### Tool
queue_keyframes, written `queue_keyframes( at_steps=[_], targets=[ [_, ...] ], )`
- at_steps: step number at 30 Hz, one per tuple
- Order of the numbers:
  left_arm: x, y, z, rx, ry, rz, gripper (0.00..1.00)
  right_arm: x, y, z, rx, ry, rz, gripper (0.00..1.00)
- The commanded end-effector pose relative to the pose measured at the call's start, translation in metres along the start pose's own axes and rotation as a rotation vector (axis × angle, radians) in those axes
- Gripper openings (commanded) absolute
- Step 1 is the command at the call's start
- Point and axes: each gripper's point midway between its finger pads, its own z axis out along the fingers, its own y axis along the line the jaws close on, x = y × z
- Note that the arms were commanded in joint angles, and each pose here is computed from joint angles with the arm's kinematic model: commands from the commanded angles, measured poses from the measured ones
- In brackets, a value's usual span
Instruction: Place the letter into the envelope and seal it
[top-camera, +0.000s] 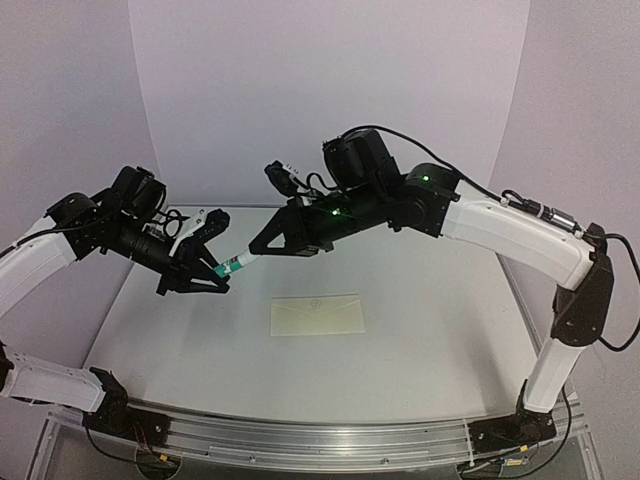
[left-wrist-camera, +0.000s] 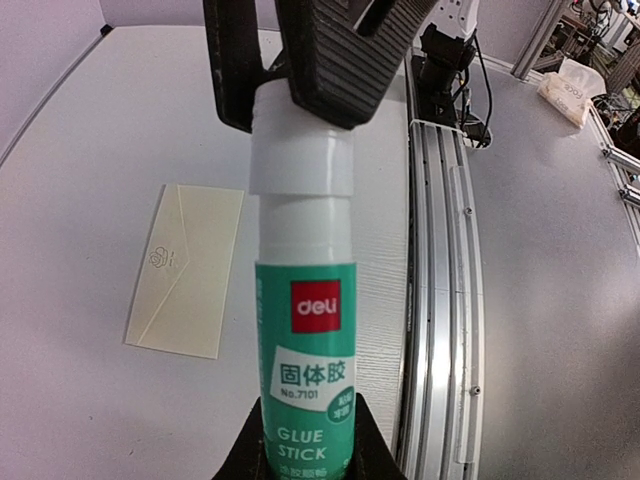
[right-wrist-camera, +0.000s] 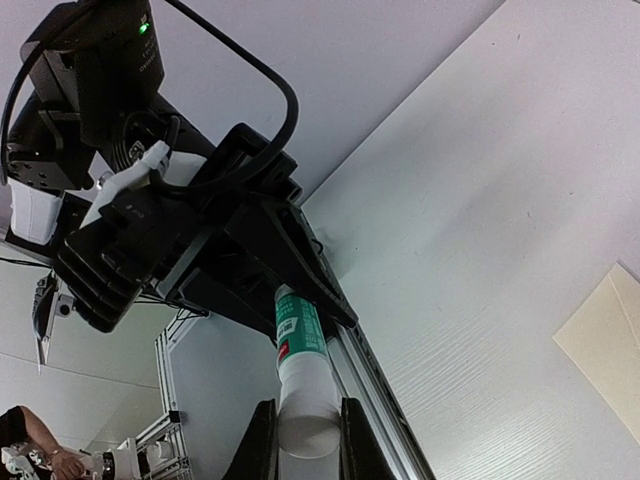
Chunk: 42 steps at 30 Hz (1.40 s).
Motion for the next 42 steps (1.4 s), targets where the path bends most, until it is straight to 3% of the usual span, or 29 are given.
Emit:
queue_keyframes(
  at_steps=[1,7,20,33,39,41,42],
  targets=[
    [-0.036,-0.003,-0.013,-0.002,-0.103,0.077,0.00,0.003,0.011,0.008,-0.045,0.030,-0.022,0.00],
    [-0.059,-0.015,-0.026,-0.001,-0.242,0.128,0.00,0.002,0.021,0.012,-0.100,0.051,-0.031,0.00],
    [-0.082,-0.012,-0.021,0.068,-0.330,0.163,0.00,0.007,0.030,0.028,-0.130,0.078,-0.060,0.00],
    [-0.095,0.010,-0.012,0.015,-0.333,0.162,0.00,0.049,-0.006,0.067,-0.029,0.168,-0.015,0.00],
    [-0.082,0.008,-0.008,0.012,-0.304,0.134,0.00,0.020,0.005,0.042,0.006,0.057,-0.060,0.41],
    [-0.081,0.008,-0.008,0.011,-0.300,0.134,0.00,0.010,0.011,0.035,0.006,0.022,-0.076,0.45],
    [-0.080,0.008,-0.008,0.013,-0.298,0.134,0.00,0.006,0.013,0.033,0.008,0.006,-0.083,0.43]
  ],
)
